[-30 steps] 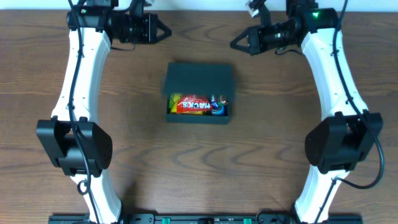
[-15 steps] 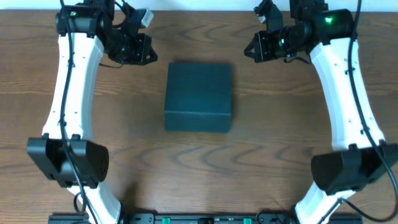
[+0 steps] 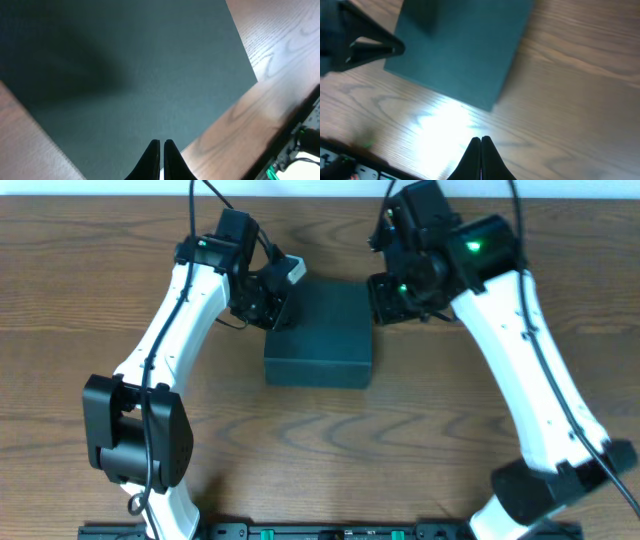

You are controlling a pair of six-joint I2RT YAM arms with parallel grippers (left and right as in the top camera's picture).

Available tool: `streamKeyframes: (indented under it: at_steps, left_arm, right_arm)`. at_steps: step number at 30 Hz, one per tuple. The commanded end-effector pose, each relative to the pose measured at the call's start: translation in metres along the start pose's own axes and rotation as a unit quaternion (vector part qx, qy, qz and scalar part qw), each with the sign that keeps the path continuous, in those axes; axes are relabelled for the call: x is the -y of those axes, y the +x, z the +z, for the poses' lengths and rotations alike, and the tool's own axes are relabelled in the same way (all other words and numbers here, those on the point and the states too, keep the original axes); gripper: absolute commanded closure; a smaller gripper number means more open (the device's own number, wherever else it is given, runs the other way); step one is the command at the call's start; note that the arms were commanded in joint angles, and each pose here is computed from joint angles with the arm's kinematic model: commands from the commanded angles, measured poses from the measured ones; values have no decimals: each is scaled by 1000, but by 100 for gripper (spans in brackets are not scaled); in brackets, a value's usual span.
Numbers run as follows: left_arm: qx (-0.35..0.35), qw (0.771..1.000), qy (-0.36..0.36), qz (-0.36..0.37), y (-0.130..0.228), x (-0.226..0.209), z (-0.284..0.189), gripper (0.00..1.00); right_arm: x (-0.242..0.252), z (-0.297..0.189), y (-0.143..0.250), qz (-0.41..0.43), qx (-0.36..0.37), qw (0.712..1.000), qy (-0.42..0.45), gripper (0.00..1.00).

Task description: Pack container

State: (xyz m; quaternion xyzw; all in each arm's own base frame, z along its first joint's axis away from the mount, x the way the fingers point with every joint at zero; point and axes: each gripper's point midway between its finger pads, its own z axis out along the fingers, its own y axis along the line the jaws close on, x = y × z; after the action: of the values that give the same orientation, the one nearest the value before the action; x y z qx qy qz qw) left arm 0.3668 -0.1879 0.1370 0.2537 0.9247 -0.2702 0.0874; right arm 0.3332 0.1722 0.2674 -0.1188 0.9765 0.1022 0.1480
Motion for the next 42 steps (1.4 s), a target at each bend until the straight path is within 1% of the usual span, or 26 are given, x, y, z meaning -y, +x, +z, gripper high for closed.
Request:
streamKeyframes:
  at_steps: [1,3,5,8,12,15,18,22,28,36,42]
  left_arm:
    - [-14,1000,4,12,10,0,17,94]
    - [-19,1000,2,18,14,1,27,94]
    - [-21,999,1,24,16,2,33,94]
    - [-31,999,-18,27,19,-1,39,94]
    - [-38,998,-34,28,20,0,45,94]
    - [-37,998,-54,25,18,-3,47,94]
    - [-38,998,-54,23,20,-4,50,94]
    - [-43,997,-54,21,25,-5,54,94]
    - [-47,997,-54,16,28,-6,56,94]
    - [-48,997,-54,15,28,-6,56,94]
    - [-52,996,-67,15,30,-10,55,94]
  right_arm:
    - [14,-29,13,10,31,999,37,98]
    - [19,-26,35,11,17,999,41,99]
    - [25,-10,58,24,3,999,43,98]
    - [19,22,84,28,-3,1000,2,98]
    - [0,69,107,18,7,997,-71,98]
    - [-7,109,121,30,9,995,-89,98]
    - [-13,136,129,35,21,994,-101,98]
    - [-16,160,131,48,52,991,-112,99]
    - [-14,186,122,70,108,984,-126,98]
    - [-17,220,107,88,127,978,-138,99]
    - [-17,222,95,90,151,975,-137,98]
